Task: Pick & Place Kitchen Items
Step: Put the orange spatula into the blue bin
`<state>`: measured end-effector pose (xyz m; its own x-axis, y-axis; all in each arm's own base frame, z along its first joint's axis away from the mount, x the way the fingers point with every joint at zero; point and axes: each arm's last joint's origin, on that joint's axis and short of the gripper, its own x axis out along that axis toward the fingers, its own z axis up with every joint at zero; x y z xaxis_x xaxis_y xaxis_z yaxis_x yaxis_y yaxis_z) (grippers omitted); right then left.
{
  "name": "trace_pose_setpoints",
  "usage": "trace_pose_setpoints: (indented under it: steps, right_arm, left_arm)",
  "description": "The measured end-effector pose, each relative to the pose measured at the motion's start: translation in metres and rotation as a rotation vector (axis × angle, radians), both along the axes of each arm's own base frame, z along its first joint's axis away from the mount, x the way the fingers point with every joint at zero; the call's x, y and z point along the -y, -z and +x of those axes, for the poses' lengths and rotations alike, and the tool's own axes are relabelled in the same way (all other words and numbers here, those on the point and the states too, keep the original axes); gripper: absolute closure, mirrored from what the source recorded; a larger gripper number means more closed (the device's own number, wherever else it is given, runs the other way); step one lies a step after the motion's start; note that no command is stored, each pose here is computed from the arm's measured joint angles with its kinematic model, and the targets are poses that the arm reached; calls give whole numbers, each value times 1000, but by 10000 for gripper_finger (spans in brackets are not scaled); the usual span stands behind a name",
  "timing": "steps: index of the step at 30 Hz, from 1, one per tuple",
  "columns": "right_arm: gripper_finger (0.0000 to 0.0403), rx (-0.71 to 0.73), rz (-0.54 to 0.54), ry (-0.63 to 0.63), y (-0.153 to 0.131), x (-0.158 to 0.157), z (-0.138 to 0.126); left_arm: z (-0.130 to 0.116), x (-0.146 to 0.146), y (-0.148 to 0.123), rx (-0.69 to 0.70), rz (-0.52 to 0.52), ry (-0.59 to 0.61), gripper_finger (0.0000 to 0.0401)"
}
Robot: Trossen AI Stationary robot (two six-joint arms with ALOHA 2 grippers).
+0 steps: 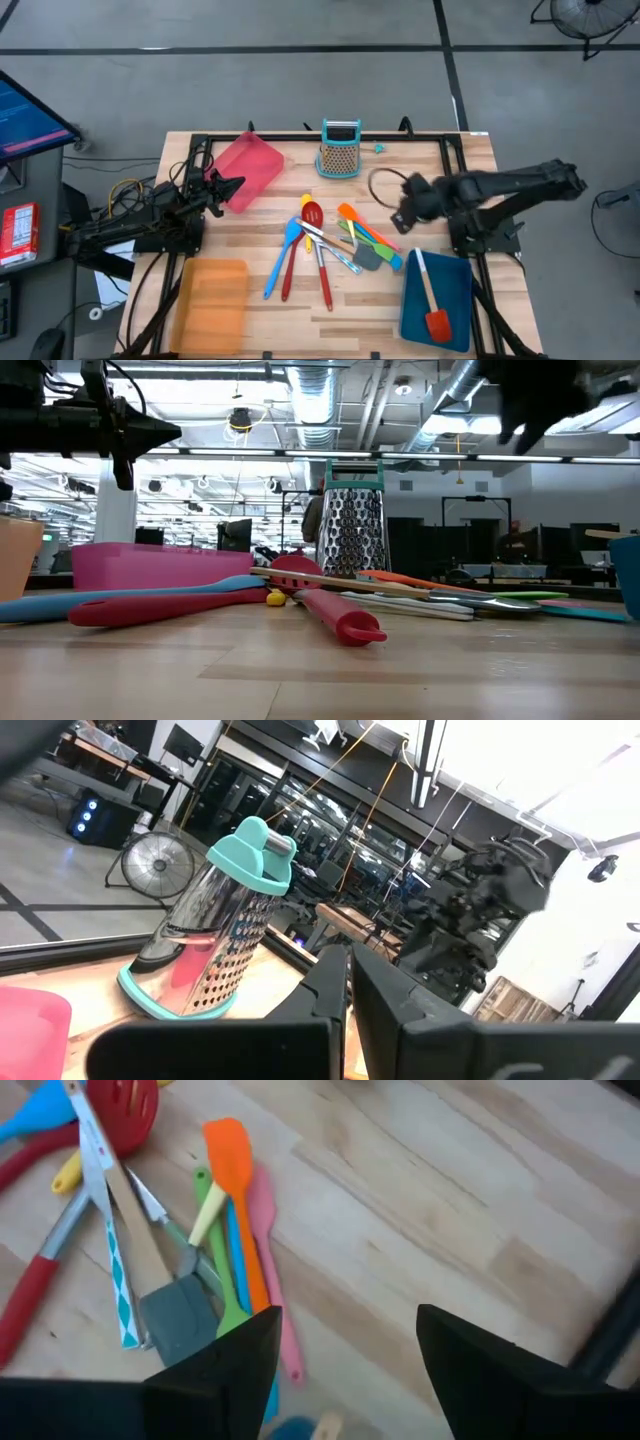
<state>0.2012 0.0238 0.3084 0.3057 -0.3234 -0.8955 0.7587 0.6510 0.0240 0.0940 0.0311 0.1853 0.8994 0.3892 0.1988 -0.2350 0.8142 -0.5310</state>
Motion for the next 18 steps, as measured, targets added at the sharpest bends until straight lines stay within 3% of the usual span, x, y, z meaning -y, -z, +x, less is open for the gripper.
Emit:
trace_pose_setpoints:
  steps: [8, 14, 18]
  right_arm:
    - [173, -83, 37, -201, 31, 44, 52]
    - [151, -103, 108, -350, 61, 43, 84]
    - [139, -105, 138, -380, 77, 39, 99]
  left_arm:
    - [0, 0, 0, 0, 0, 0, 399]
    - [0, 0, 0, 0, 0, 0, 399]
    - [0, 0, 0, 1, 0, 0, 399]
